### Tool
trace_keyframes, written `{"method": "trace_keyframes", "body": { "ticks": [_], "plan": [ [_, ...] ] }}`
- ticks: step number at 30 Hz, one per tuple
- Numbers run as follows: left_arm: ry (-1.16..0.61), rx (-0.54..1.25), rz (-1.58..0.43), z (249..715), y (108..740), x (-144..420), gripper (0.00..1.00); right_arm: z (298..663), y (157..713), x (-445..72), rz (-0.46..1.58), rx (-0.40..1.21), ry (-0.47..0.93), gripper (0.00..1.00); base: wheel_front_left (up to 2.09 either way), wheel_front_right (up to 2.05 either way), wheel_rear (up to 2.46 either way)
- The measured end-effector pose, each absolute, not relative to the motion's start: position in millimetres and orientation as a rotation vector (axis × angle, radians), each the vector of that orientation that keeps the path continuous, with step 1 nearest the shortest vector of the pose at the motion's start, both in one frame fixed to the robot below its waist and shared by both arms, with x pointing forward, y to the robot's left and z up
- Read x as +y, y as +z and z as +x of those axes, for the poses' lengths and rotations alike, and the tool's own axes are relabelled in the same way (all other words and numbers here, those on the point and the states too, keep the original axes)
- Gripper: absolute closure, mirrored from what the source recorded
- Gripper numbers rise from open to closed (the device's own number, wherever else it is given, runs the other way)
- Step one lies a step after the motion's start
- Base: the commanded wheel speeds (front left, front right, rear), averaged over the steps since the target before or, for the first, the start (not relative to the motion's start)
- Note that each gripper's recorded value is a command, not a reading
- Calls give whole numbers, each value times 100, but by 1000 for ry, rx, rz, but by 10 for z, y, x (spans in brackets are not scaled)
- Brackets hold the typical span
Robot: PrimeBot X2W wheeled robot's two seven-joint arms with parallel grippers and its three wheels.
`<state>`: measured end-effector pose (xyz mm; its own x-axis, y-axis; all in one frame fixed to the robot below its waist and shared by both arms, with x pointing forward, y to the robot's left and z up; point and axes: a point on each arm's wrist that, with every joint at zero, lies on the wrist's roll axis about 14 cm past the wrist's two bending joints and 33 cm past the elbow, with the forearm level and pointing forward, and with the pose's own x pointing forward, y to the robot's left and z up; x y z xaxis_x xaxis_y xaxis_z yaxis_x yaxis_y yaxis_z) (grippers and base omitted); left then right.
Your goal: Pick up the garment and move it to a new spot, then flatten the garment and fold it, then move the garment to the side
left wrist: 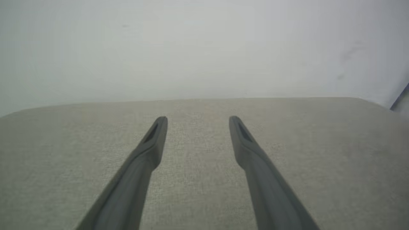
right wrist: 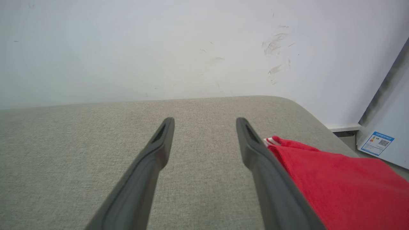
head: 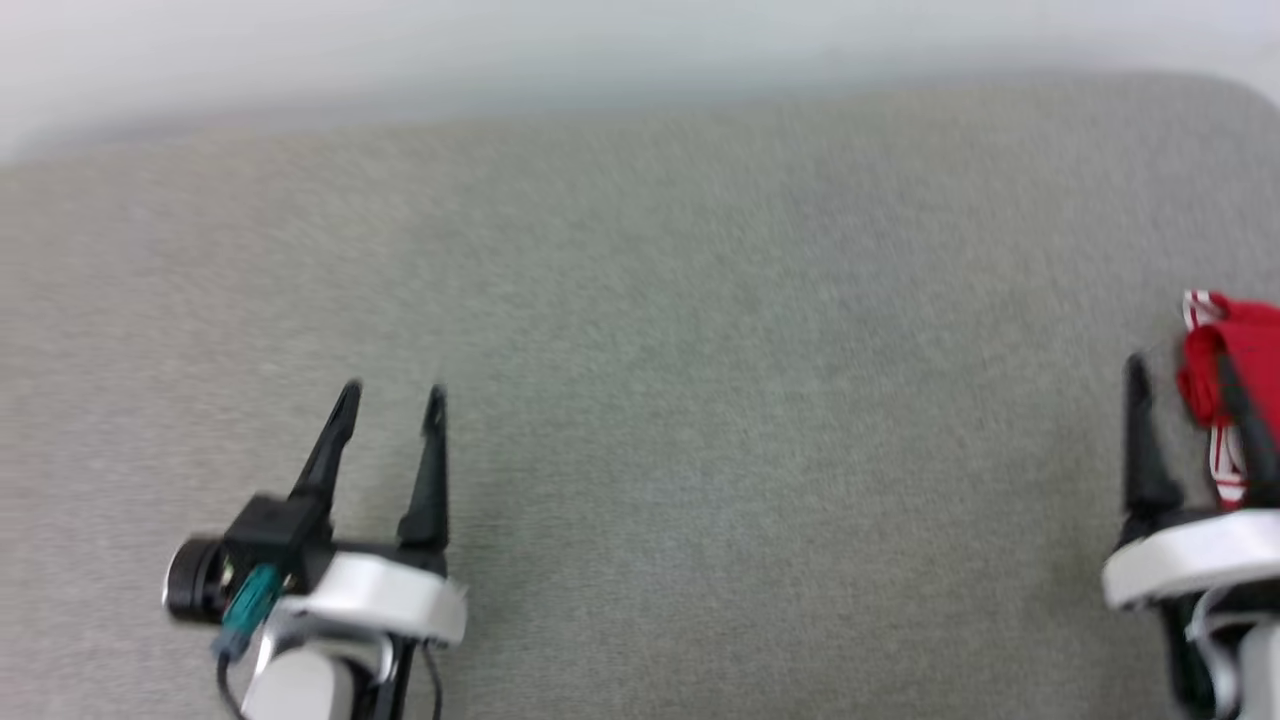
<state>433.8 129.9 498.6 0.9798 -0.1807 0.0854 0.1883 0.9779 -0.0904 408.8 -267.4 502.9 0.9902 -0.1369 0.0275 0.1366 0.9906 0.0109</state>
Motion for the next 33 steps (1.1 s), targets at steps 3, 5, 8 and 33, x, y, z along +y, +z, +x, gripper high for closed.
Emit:
{"method": "trace_keyframes", "body": {
  "ticks": [3,5,8,33],
  "plan": [
    [-116,-76,-91,4166,5011,1521,0,4014,5133,-2444,30,-56,-83,0,0,0,0],
    [-94,-77,-88,4113,5019,1593,0,3984,5164,-2376,37,-64,-68,0,0,0,0],
    [-16,-77,-80,3875,5038,1850,0,3832,5240,-2118,58,-74,-11,0,0,0,0],
    [0,-63,-62,3375,4992,1954,0,3244,5431,-1899,71,-67,44,0,0,0,0]
  ]
}}
